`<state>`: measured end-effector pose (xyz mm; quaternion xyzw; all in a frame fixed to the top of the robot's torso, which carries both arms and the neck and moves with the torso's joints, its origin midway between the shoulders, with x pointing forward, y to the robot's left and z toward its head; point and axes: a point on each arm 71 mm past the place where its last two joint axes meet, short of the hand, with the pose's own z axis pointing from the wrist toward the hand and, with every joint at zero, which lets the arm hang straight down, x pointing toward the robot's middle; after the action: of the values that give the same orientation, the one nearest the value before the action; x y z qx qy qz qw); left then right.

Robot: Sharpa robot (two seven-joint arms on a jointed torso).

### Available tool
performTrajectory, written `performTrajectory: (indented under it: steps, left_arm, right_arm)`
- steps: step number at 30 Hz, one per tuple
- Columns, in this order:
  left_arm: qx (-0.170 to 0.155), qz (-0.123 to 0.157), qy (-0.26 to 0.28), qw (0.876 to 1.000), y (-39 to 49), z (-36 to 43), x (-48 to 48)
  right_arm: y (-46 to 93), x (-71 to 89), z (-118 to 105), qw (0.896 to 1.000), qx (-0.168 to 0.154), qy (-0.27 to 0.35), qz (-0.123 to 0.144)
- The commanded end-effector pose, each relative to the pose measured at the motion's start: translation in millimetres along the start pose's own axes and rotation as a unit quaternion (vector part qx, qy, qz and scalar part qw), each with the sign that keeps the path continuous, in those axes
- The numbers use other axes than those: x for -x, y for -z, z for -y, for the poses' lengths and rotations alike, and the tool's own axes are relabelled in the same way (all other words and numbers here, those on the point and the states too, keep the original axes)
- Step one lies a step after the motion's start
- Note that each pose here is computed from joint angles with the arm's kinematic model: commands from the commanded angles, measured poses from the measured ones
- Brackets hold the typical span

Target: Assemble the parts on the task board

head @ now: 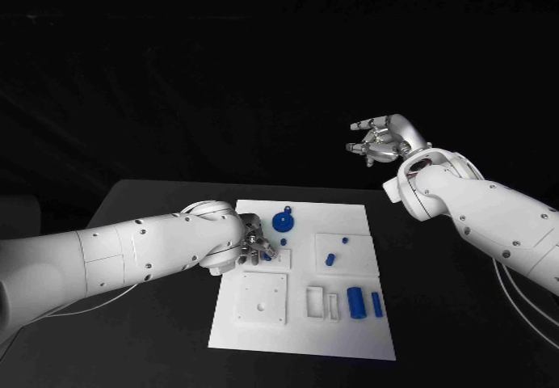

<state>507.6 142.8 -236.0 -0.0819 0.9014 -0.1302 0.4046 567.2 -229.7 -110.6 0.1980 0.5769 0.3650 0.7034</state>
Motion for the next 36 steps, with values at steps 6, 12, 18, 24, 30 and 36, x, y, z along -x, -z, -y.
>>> performTrajectory:
  steps: [6,12,18,24,30,36]
  left_arm:
    - [0.001,-0.02,-0.019,1.0,-1.0,1.4,-10.0]
    - [-0.001,-0.017,-0.018,1.0,-0.8,2.1,-10.0]
    - [-0.002,-0.014,-0.02,1.0,-1.4,3.3,-9.7]
    - [-0.001,-0.01,-0.023,1.0,-2.2,3.5,-8.9]
    - [0.0,-0.01,-0.024,1.0,-3.0,3.8,-8.4]
    - [0.002,-0.008,-0.024,1.0,-3.8,3.0,-7.6]
  right_arm:
    - [0.0,-1.8,-0.5,1.0,0.003,0.004,-0.008]
    - [0.2,-2.0,0.1,1.0,0.003,0.004,-0.008]
    - [0.4,-2.3,0.2,1.0,0.003,0.004,-0.009]
    - [0.6,-1.9,0.1,1.0,0.005,0.003,-0.004]
    - [0.7,-2.2,0.2,1.0,0.005,0.002,-0.004]
    - [0.8,-2.1,0.7,1.0,0.005,0.002,-0.004]
